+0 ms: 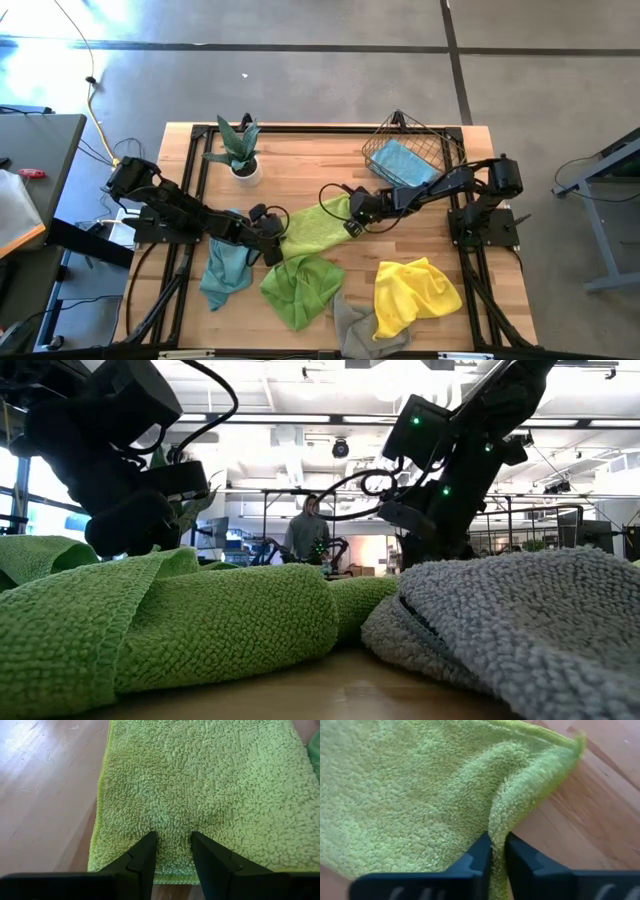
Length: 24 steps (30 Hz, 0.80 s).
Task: Fold microfiber towels
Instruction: Fold the light green towel
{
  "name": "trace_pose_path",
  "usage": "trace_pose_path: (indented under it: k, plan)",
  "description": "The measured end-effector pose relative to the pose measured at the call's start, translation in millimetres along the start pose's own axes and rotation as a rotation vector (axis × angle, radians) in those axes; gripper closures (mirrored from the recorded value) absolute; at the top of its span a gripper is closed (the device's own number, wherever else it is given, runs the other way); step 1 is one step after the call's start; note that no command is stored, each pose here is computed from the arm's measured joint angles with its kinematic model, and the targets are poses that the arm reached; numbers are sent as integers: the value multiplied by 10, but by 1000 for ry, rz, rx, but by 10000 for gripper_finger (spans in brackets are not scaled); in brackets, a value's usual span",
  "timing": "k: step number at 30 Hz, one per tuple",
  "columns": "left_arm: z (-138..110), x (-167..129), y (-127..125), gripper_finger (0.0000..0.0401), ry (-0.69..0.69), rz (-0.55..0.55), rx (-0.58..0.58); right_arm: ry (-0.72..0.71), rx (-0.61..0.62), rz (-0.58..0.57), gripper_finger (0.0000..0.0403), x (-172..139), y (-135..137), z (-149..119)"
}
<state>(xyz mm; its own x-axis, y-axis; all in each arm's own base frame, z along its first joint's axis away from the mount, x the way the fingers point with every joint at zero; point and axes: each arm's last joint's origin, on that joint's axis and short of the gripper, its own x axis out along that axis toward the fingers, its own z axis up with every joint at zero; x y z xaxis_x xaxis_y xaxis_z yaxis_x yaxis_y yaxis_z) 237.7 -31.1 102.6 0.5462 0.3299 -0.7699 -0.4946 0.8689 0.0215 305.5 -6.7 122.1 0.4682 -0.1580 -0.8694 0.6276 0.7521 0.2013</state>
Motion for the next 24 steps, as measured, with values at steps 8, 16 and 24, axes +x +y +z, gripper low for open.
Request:
trace_pose_path:
  k: [8,16,24]
  plan:
    - [41,-60,18,286,-35,12,13,22,-69,-10,400,-11,-22,16]
    - [175,-260,50,286,-116,-15,-8,122,-191,-226,402,-234,-7,249]
    - [245,-411,74,286,-161,-48,-31,160,-247,-298,402,-525,124,499]
